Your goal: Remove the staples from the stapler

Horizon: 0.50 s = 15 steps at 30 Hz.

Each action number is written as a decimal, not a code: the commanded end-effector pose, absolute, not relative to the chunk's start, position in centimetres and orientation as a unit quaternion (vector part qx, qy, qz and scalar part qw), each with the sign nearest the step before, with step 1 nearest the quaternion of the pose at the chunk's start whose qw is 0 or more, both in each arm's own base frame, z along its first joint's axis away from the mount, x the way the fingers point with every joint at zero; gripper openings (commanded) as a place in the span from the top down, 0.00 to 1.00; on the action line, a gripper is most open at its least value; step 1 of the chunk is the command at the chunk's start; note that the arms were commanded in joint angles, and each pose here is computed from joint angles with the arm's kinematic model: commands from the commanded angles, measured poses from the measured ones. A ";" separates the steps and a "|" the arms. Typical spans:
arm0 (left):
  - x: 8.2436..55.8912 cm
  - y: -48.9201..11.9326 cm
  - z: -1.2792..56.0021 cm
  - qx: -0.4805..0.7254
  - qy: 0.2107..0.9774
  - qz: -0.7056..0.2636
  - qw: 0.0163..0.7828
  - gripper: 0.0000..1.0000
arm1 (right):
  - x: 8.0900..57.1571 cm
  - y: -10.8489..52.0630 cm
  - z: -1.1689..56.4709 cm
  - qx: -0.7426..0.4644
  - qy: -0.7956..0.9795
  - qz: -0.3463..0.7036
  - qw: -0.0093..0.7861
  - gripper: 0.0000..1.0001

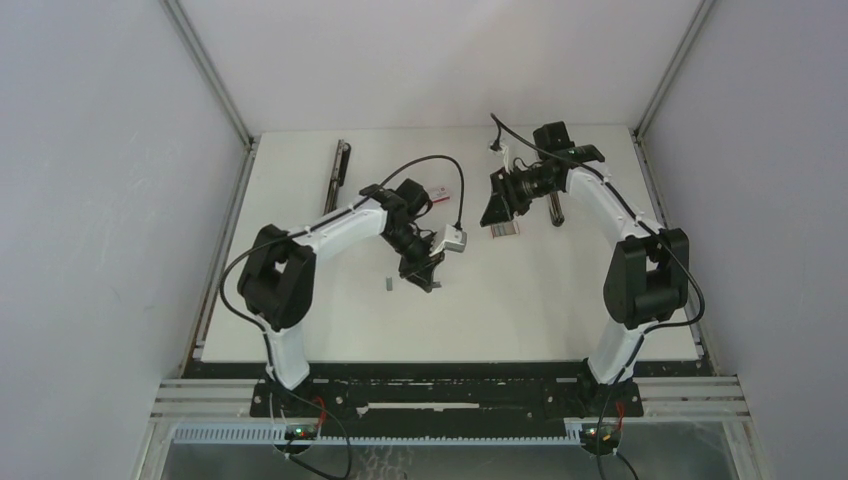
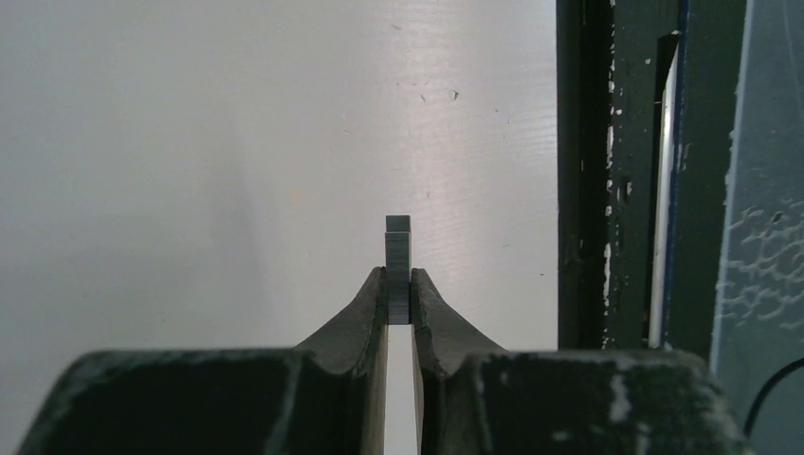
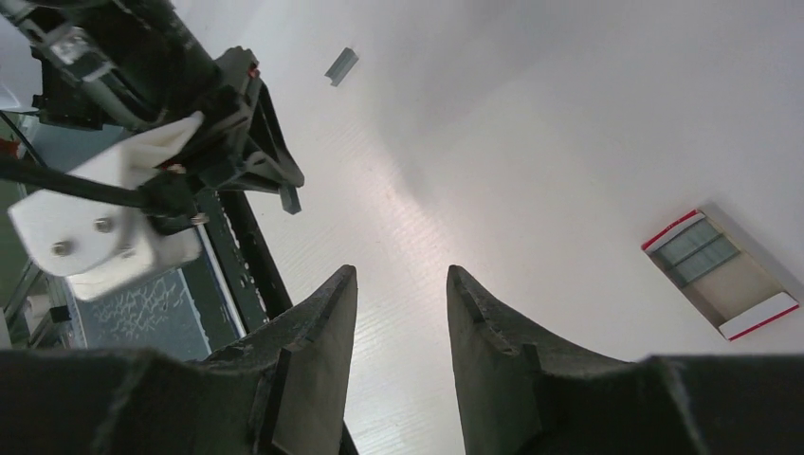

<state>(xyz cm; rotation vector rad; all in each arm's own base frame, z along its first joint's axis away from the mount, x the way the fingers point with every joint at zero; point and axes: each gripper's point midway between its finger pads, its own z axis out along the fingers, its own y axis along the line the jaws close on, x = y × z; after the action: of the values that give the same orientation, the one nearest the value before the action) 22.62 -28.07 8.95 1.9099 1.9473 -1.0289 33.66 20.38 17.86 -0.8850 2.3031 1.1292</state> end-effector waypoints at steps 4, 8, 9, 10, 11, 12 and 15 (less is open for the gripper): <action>22.2 -29.1 9.5 0.593 0.701 -0.393 0.051 0.85 | 33.8 20.6 19.9 -0.325 0.812 0.419 0.244 0.59; 22.2 -29.3 8.3 0.569 0.719 -0.398 0.023 0.85 | 33.8 20.4 19.7 -0.323 0.812 0.420 0.243 0.59; 22.2 -29.4 8.0 0.563 0.724 -0.399 0.016 0.85 | 33.8 20.4 19.7 -0.323 0.812 0.421 0.243 0.59; 22.2 -29.4 7.8 0.558 0.727 -0.400 0.010 0.85 | 33.7 20.4 19.6 -0.322 0.812 0.422 0.243 0.59; 22.3 -29.5 7.5 0.553 0.730 -0.401 0.006 0.85 | 33.7 20.3 19.6 -0.322 0.812 0.422 0.242 0.59; 22.3 -29.6 7.3 0.548 0.733 -0.402 0.000 0.85 | 33.8 20.3 19.6 -0.322 0.812 0.423 0.243 0.59; 22.3 -29.8 6.7 0.534 0.741 -0.406 -0.014 0.84 | 33.8 20.3 19.7 -0.322 0.811 0.424 0.244 0.59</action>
<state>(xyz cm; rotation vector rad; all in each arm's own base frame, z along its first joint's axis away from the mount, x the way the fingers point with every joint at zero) 21.89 -28.82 5.71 1.7794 2.3015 -1.2164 33.65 20.18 17.75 -0.8684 2.2947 1.1503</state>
